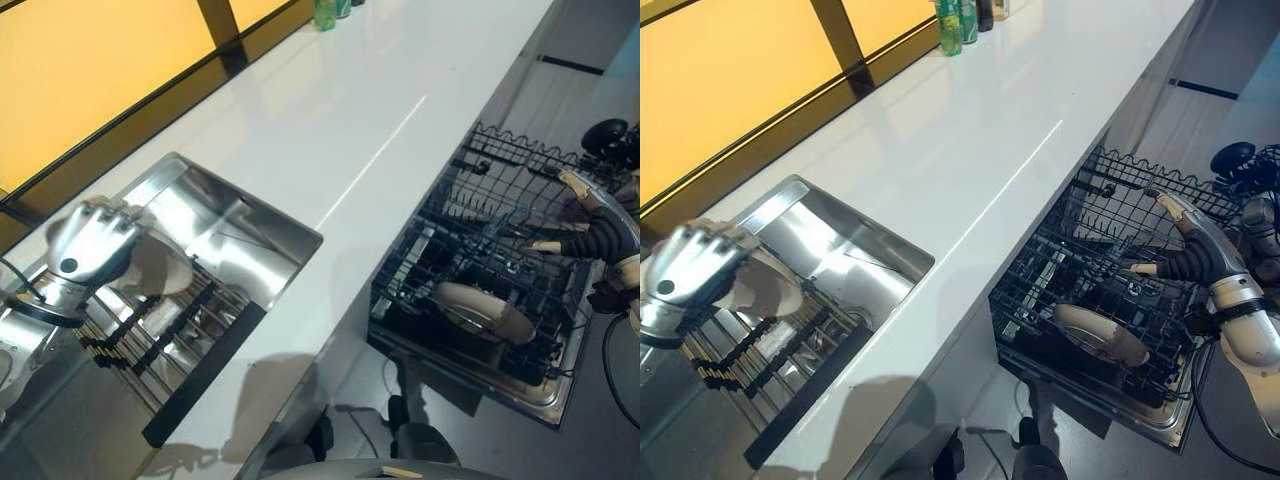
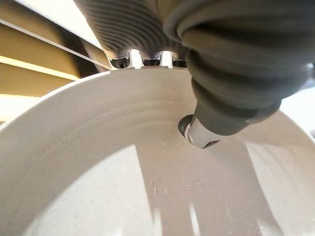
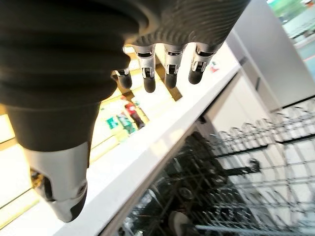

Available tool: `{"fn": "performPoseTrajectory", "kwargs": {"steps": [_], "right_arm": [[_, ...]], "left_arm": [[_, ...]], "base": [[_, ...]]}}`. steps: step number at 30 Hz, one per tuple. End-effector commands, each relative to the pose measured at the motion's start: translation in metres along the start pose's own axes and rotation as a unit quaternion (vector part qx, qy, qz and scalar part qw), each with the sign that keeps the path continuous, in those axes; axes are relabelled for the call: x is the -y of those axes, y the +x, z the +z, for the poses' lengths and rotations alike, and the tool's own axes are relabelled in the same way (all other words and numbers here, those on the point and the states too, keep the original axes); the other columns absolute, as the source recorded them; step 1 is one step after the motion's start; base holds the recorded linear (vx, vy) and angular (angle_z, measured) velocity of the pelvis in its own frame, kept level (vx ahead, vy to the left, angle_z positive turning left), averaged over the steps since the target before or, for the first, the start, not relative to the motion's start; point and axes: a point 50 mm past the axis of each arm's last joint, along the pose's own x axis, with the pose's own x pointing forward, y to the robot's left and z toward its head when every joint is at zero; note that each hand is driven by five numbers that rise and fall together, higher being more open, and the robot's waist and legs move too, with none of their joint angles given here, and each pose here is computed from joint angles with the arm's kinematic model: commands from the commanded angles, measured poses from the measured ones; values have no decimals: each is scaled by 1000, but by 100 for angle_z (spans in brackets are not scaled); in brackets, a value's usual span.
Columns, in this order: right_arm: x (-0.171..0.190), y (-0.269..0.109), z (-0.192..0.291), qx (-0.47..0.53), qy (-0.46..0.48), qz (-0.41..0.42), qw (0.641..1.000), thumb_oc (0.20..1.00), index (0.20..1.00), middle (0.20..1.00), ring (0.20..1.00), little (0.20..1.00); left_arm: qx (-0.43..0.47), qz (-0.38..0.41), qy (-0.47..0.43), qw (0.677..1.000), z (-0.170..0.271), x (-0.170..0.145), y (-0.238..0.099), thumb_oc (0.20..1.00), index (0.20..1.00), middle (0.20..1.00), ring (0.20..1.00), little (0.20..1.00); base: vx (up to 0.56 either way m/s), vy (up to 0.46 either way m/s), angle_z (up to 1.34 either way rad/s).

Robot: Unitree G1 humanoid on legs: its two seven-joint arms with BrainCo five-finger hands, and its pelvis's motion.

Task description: Pick up plates and place into dishwasher.

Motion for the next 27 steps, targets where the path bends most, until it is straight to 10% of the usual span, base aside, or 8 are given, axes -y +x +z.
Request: {"fn": "performPoseTrajectory", "kwargs": {"steps": [1, 16, 27], "right_arm": [[17, 4, 20, 56, 12, -64, 996, 1000, 1000, 1000, 1000, 1000], [19, 20, 89, 229, 106, -128, 959, 1000, 1000, 1000, 1000, 1000], [-28, 41, 181, 404, 217, -4, 889, 1000, 1000, 1000, 1000, 1000]], "left_arm": [[-56, 87, 38, 994, -33, -34, 8, 200, 200, 200, 200, 200], [-122, 262, -225, 931, 0, -68, 39, 200, 200, 200, 200, 200], [-90, 296, -448, 839, 70, -67, 92, 200, 200, 200, 200, 200]], "base": [[-59, -21, 9], [-71, -25, 10], [-73, -20, 7]]}}
